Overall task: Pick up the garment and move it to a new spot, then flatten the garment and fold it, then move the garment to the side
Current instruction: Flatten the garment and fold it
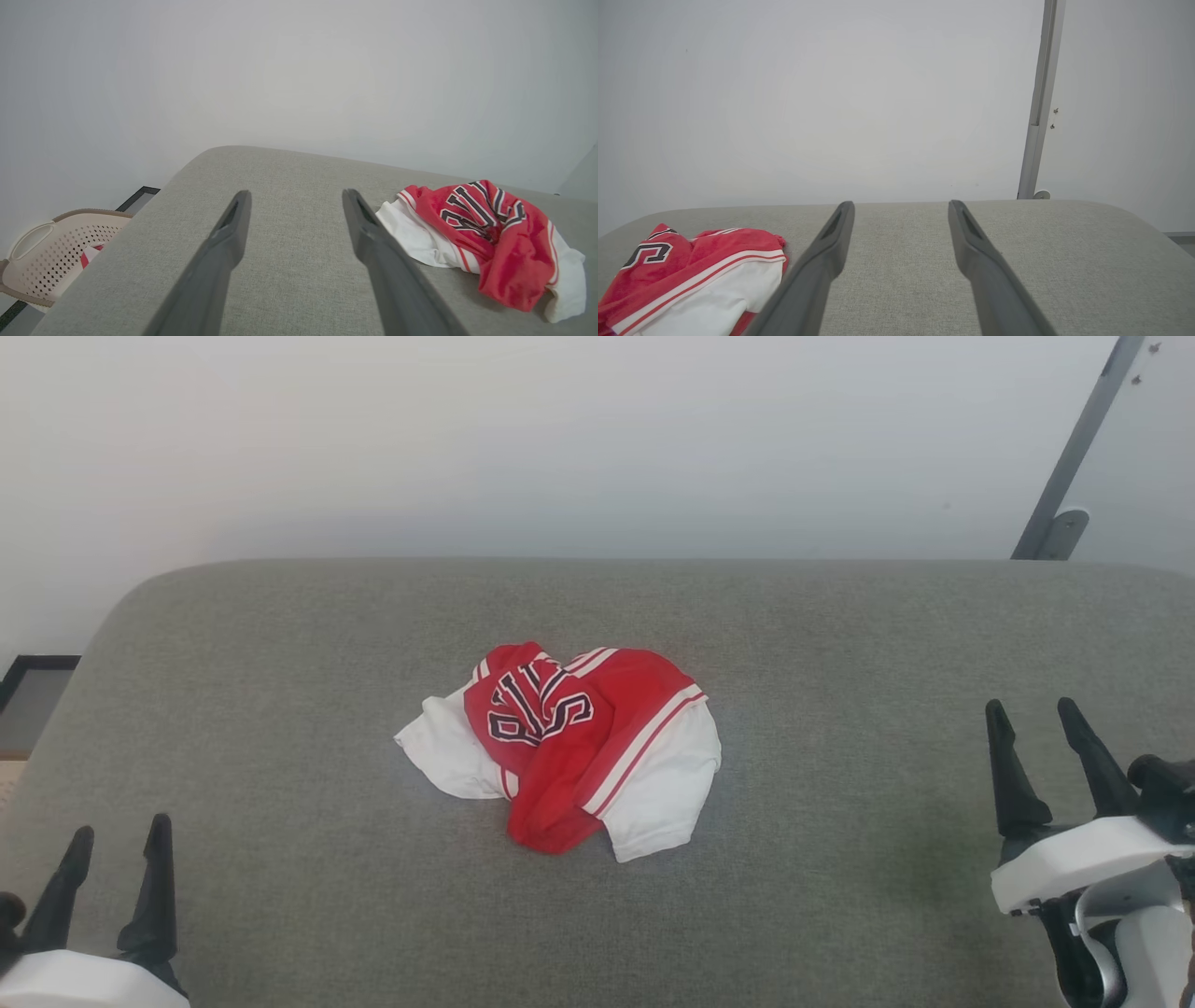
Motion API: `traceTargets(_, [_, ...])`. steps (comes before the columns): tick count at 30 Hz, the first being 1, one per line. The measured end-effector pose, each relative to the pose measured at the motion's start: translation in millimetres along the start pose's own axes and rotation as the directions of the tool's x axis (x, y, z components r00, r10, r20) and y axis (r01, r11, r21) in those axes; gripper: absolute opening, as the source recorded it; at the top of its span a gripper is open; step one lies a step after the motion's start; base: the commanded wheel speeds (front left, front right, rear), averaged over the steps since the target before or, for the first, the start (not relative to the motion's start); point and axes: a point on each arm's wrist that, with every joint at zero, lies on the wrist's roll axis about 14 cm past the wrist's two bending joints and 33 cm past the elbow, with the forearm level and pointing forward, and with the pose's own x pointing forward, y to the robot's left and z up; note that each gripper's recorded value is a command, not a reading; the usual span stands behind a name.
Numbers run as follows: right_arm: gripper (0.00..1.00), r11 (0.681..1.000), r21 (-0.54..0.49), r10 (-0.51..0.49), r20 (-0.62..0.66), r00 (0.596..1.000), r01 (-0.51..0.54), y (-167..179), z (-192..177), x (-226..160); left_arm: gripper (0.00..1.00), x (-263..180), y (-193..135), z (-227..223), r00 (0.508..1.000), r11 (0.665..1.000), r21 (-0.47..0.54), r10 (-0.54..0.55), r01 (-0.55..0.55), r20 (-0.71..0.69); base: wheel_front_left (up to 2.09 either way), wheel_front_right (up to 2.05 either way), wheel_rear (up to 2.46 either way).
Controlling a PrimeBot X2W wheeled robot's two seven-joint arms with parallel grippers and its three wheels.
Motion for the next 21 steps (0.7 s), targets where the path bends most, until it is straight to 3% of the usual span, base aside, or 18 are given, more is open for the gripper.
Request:
traceTargets(10, [1.00,0.999,0.007,0.033,-0.019,0.999,-0.033,12.1,-6.3,3.1,1.00,-4.7,6.9,3.0,1.000,1.000,0.009,0.015,-0.015,0.011,0.00,0.00,0.00])
traceTargets(21, [1.00,0.981,0.035,0.196,-0.211,0.958,-0.193,63.3,-44.4,18.4,1.00,-8.2,6.9,-2.0,1.000,1.000,-0.010,0.028,-0.028,-0.011,0.00,0.00,0.00])
